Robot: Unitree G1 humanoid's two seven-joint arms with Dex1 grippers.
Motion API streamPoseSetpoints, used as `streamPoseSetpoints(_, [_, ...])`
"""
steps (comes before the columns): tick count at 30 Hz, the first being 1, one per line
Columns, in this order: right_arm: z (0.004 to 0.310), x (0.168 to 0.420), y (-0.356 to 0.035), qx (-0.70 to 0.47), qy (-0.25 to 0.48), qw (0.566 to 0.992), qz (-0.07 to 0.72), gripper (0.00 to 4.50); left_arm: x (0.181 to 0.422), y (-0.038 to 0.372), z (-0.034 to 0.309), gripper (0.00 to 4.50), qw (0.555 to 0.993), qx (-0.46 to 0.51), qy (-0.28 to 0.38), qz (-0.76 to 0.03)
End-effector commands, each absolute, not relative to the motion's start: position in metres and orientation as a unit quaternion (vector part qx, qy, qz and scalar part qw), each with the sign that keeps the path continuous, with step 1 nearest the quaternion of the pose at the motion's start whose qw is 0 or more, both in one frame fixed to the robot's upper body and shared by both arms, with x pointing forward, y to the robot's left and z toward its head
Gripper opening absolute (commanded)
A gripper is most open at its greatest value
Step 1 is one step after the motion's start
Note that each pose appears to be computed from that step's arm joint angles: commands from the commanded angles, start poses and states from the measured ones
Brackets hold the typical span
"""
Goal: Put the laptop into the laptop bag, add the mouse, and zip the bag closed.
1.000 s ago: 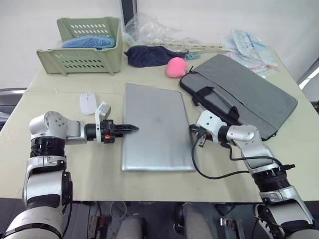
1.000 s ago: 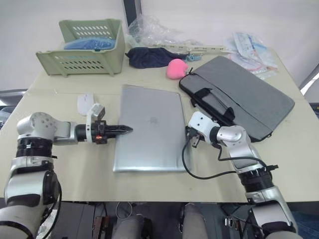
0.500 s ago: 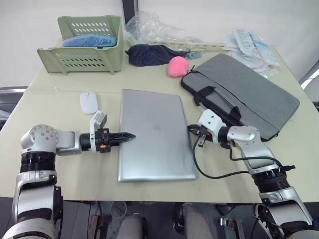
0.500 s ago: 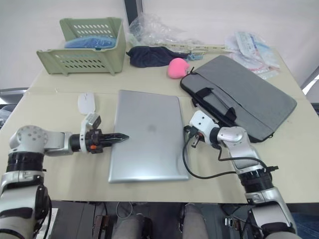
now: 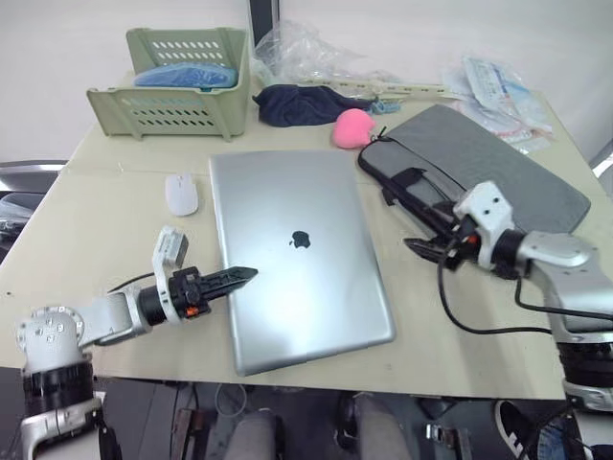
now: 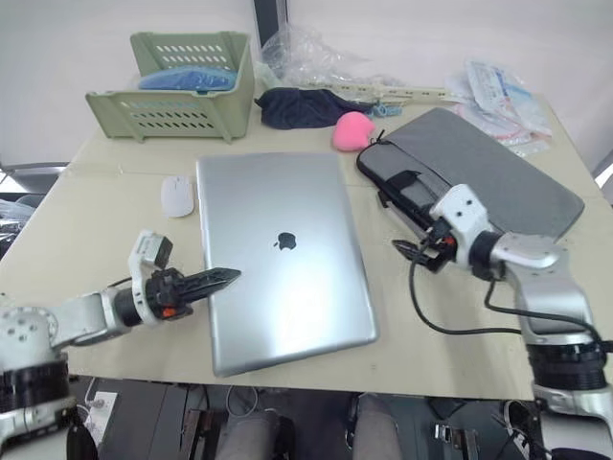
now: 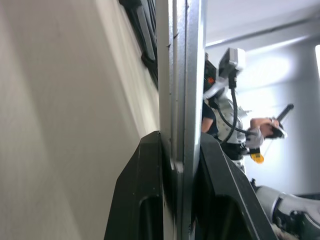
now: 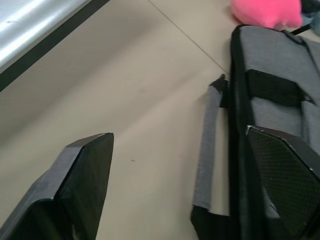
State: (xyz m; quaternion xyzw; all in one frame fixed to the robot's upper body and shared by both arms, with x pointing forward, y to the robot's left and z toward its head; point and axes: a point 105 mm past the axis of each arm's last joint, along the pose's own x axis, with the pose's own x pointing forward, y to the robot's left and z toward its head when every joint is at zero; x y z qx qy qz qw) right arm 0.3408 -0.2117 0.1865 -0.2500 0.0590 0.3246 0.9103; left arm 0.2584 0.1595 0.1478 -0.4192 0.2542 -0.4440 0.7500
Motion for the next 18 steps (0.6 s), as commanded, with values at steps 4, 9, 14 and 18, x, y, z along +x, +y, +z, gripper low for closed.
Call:
streamPoseSetpoints(4, [0.21,0.36,-0.247,-0.293,0.037,0.925,0.238,4.46,0.243,0.144,0.182,0.24,0.72,-0.449,0.185,-0.495])
streamPoseSetpoints(9, [0.197,0.38,-0.253,-0.319,0.058,0.919,0.225,4.46,0.248,0.144,0.181,0.24,0.716,-0.473,0.188,-0.479])
streamPoseSetpoints(14, [0.19,0.397,-0.253,-0.344,0.062,0.912,0.215,4.46,0.249,0.142,0.181,0.24,0.713,-0.478,0.186,-0.478])
streamPoseSetpoints(18, [0.19,0.403,-0.253,-0.358,0.059,0.907,0.213,4.46,0.25,0.139,0.181,0.24,0.714,-0.478,0.185,-0.477])
